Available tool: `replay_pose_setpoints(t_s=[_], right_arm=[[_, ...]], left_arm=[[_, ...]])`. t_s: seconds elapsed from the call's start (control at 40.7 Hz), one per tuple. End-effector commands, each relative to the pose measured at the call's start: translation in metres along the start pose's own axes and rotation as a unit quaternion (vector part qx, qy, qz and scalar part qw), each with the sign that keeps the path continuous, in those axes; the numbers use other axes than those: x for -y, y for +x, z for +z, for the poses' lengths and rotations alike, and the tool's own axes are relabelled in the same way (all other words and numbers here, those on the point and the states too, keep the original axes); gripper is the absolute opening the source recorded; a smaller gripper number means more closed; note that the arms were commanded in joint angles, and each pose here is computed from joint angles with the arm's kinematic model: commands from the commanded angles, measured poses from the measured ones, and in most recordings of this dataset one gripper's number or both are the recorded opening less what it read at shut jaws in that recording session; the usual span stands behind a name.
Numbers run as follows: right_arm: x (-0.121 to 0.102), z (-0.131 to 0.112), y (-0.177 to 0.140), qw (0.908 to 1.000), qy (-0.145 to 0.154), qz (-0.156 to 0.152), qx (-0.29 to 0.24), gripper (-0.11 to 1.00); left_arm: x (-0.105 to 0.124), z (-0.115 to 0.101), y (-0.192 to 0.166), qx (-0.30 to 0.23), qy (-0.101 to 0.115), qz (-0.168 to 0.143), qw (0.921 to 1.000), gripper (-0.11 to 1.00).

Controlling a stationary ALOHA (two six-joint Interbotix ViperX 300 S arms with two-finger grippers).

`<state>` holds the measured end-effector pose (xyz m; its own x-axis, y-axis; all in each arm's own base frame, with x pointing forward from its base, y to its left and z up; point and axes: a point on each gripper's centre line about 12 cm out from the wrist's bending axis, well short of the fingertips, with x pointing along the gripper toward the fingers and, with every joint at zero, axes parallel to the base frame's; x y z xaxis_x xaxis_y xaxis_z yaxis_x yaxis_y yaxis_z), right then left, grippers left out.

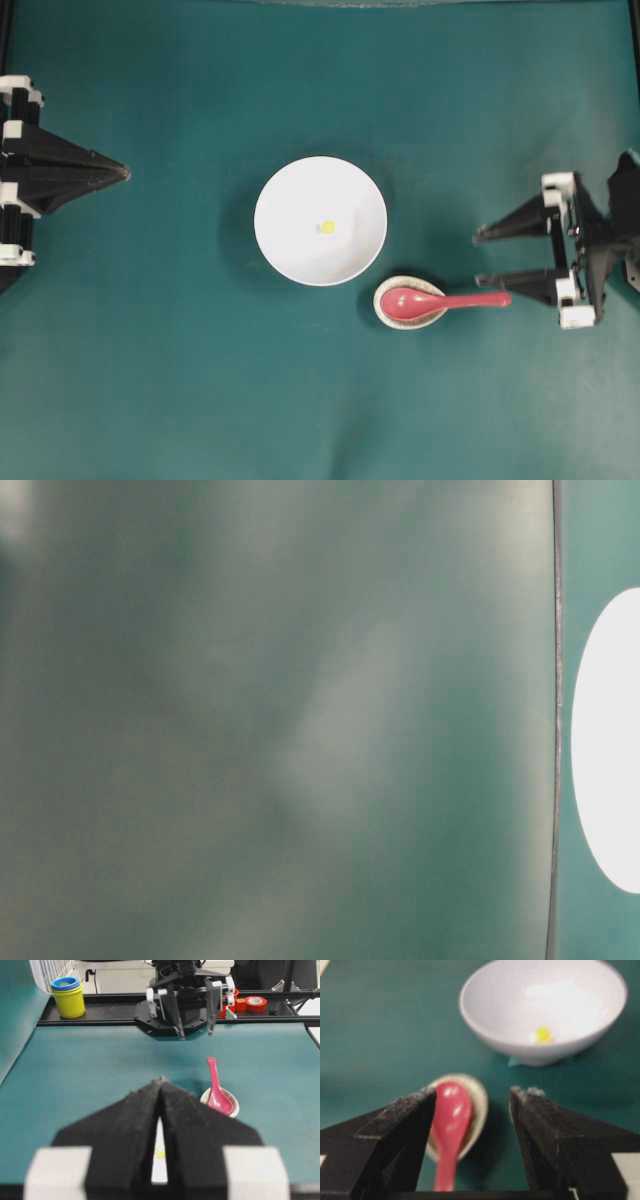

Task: Scoop the yellow hexagonal prism block from the bowl with a spoon using the right arm.
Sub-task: 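Move the right gripper toward the red spoon handle in the spoon rest, then close the right gripper on the red spoon handle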

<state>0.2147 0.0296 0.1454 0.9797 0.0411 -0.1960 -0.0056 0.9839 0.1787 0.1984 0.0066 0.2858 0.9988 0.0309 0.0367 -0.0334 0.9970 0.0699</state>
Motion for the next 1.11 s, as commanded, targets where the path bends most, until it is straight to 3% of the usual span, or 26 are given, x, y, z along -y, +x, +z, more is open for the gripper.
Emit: replay_pose_setpoints(t_s=[0.0,0.197,0.516,0.786,1.081], right_arm=[[-0.005,-0.005,0.003,0.9999,0.005,0.008,0.011,0.62],[-0.012,-0.021,0.007,0.9997,0.015,0.02,0.005,0.62],[-0.024,-0.042,0.011,0.9988,-0.012,0.048,-0.003,0.62],[-0.016,-0.058,0.017,0.9994,-0.02,0.014,-0.024,0.62],[-0.016,-0.07,0.028,0.9987,-0.028,0.005,-0.043,0.62]], left_arm=[[-0.001,0.007,0.003,0.008,0.004,0.001,1.0,-0.01],[-0.001,0.006,0.003,0.006,0.004,0.001,1.0,-0.01],[-0.001,0.006,0.003,0.004,0.004,0.001,1.0,-0.01],[-0.001,0.005,0.003,0.0,0.004,0.0,1.0,-0.01],[-0.001,0.005,0.003,0.0,0.004,0.0,1.0,-0.01]])
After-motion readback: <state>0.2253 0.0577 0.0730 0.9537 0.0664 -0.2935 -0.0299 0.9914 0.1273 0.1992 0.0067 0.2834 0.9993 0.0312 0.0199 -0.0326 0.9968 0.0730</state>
